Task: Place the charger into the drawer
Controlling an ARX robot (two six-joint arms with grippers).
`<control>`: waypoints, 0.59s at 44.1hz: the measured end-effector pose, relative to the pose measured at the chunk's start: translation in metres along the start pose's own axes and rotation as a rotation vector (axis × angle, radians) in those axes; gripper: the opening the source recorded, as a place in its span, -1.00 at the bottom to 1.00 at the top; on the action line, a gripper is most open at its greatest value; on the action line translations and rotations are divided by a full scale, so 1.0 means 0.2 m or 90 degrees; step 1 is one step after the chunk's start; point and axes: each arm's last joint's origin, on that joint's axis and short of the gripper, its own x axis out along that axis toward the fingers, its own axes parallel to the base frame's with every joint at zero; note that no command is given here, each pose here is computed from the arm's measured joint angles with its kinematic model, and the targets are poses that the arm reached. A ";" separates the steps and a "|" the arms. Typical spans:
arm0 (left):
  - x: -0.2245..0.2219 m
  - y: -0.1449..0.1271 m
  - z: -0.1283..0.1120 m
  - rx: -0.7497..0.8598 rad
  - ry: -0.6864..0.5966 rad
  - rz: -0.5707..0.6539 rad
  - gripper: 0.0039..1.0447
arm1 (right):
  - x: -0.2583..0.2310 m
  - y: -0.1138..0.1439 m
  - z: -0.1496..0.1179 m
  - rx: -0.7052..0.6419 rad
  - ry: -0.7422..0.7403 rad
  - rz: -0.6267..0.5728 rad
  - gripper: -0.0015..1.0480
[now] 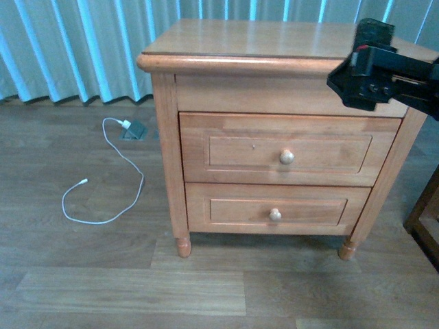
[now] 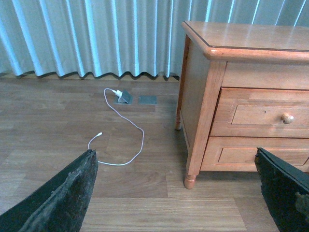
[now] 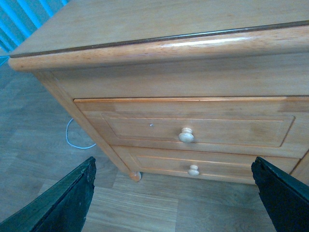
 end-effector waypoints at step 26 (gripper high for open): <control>0.00 0.00 0.00 0.000 0.000 0.000 0.89 | -0.78 -0.06 -0.12 0.051 -0.100 -0.001 0.84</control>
